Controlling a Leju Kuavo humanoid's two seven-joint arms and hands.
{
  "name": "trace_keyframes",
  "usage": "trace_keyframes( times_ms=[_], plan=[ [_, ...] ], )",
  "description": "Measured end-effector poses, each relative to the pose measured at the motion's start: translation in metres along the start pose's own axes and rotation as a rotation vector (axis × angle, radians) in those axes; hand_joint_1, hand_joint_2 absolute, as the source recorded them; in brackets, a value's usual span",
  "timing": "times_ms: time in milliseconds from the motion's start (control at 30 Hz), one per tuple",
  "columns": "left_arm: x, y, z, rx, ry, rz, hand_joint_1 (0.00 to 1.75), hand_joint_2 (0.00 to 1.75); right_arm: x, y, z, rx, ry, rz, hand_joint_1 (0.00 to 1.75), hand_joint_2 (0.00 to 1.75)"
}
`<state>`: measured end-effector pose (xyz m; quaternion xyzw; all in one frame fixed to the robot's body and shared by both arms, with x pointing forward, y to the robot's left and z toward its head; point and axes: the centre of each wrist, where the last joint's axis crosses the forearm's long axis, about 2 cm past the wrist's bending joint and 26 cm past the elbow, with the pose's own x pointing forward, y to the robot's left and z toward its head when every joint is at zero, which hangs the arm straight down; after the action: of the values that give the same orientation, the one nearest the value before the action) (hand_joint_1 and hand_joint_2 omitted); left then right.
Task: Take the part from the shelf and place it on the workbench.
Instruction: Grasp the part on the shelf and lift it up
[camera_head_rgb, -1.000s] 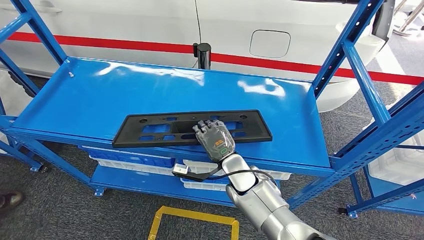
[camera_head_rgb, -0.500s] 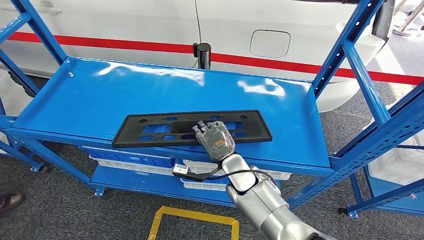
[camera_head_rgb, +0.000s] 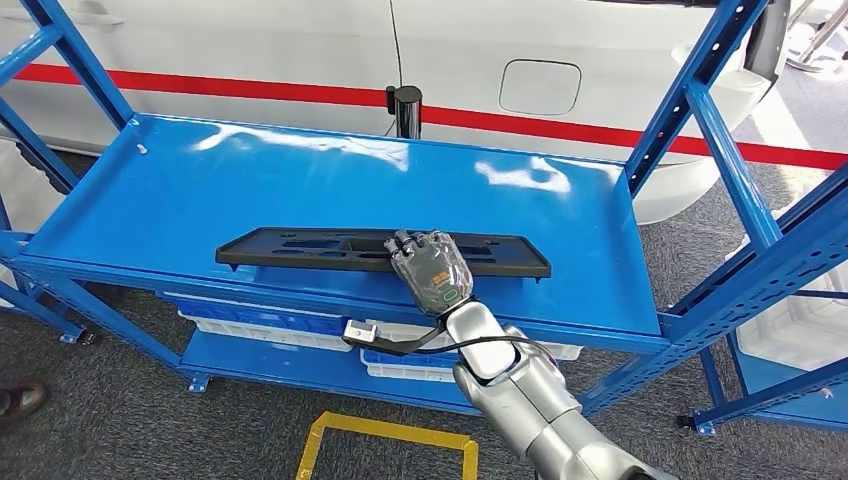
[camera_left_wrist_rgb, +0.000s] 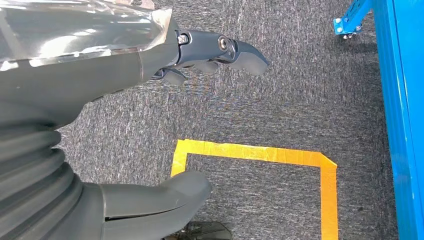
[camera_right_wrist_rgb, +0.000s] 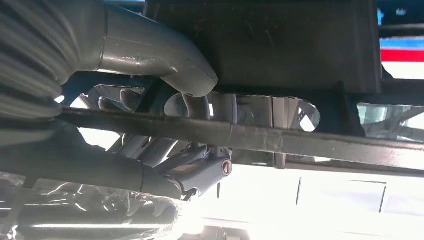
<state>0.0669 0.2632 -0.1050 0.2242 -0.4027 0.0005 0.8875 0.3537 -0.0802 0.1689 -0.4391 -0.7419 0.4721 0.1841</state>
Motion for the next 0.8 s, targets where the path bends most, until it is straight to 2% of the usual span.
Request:
trace_keyframes(
  times_ms=[300,467,600,800],
  plan=[
    [0.000,0.000,0.000,0.009,0.031,-0.033,0.00,1.75,-0.007,-0.012,0.002,-0.064,-0.030,-0.047,1.75,1.75],
    [-0.002,0.001,0.001,0.023,0.065,-0.044,0.00,1.75,-0.045,-0.032,0.013,-0.182,0.000,-0.162,1.75,1.75],
    [-0.005,0.003,0.003,0.042,0.079,-0.028,0.00,1.75,-0.080,-0.049,0.028,-0.277,0.041,-0.157,1.75,1.75],
    [-0.007,0.004,0.004,0.052,0.094,-0.018,0.00,1.75,-0.107,-0.072,0.042,-0.380,0.068,-0.133,1.75,1.75]
  ],
)
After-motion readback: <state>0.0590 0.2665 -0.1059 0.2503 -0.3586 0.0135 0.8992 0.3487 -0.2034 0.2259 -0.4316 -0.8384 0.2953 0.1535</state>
